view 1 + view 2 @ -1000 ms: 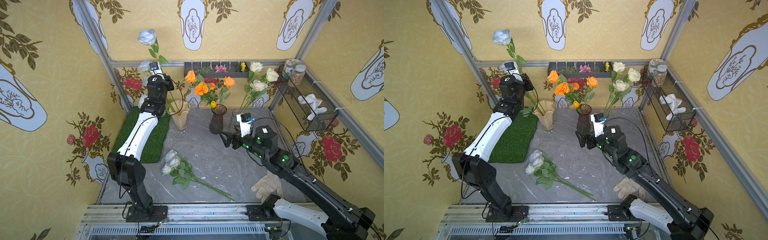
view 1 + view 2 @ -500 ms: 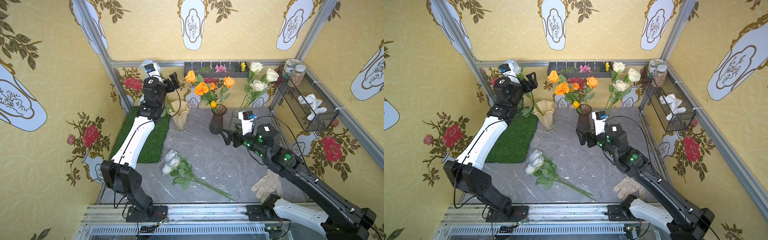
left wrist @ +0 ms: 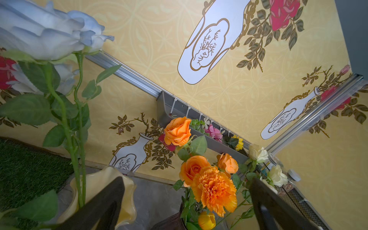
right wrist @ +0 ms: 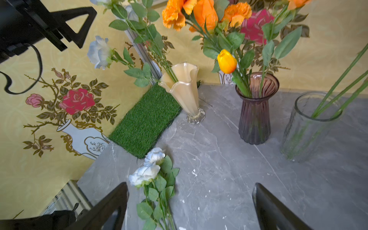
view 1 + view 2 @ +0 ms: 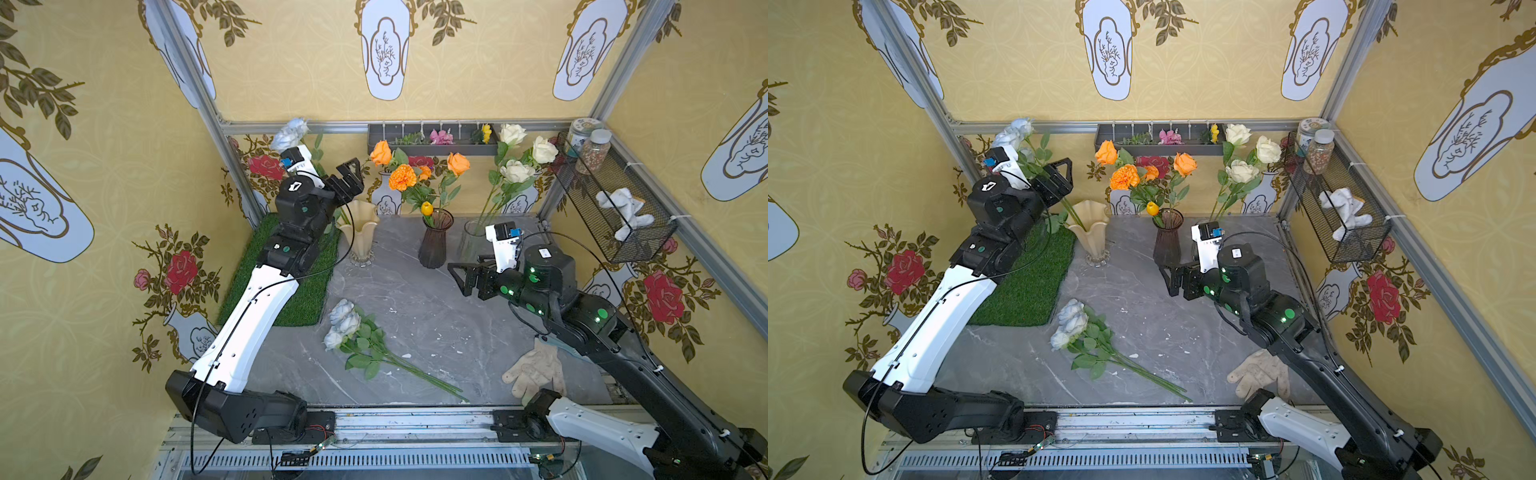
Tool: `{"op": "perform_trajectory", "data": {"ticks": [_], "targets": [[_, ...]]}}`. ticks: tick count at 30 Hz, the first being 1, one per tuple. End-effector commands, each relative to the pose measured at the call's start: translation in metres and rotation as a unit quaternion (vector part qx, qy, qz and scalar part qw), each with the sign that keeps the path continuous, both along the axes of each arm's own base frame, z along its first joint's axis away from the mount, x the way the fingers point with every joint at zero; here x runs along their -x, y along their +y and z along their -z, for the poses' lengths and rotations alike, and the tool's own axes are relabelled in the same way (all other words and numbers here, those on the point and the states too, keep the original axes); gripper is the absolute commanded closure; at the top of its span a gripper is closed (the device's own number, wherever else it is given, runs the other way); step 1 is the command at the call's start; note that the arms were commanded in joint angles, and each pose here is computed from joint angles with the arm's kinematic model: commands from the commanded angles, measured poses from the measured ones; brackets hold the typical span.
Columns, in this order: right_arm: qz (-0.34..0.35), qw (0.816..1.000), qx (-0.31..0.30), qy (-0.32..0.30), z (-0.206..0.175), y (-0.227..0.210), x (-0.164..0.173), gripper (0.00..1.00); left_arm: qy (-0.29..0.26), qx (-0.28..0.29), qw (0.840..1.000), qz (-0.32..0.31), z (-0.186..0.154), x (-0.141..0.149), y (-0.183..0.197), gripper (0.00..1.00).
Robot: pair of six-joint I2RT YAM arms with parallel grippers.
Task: Arrange the flowers in different vases according to their colors
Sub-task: Insert the flower into the vase.
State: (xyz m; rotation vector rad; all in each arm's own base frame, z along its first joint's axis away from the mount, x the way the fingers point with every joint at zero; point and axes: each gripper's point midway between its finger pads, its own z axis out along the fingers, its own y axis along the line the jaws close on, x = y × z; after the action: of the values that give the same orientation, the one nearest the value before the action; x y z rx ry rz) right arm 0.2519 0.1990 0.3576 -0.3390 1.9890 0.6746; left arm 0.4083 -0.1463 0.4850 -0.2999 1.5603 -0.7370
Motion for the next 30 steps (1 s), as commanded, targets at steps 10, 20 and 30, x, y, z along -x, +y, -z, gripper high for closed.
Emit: {"op": "perform_trajectory", "data": {"ticks": [10,20,30], "targets": [[-0.077,0.961,0.107,0.243,0.136,0.041,0.032,0.10,0.084,0.044,0.995,0.037,0.107,0.130,-0.023,0.00],[-0.157,0.912,0.264,0.273,0.255,0.112,0.092,0.28,0.151,0.028,0.987,0.049,0.225,0.187,-0.039,0.00],[-0.163,0.885,0.337,0.275,0.318,0.135,0.106,0.54,0.151,0.036,0.986,0.063,0.248,0.199,-0.035,0.00]]}}
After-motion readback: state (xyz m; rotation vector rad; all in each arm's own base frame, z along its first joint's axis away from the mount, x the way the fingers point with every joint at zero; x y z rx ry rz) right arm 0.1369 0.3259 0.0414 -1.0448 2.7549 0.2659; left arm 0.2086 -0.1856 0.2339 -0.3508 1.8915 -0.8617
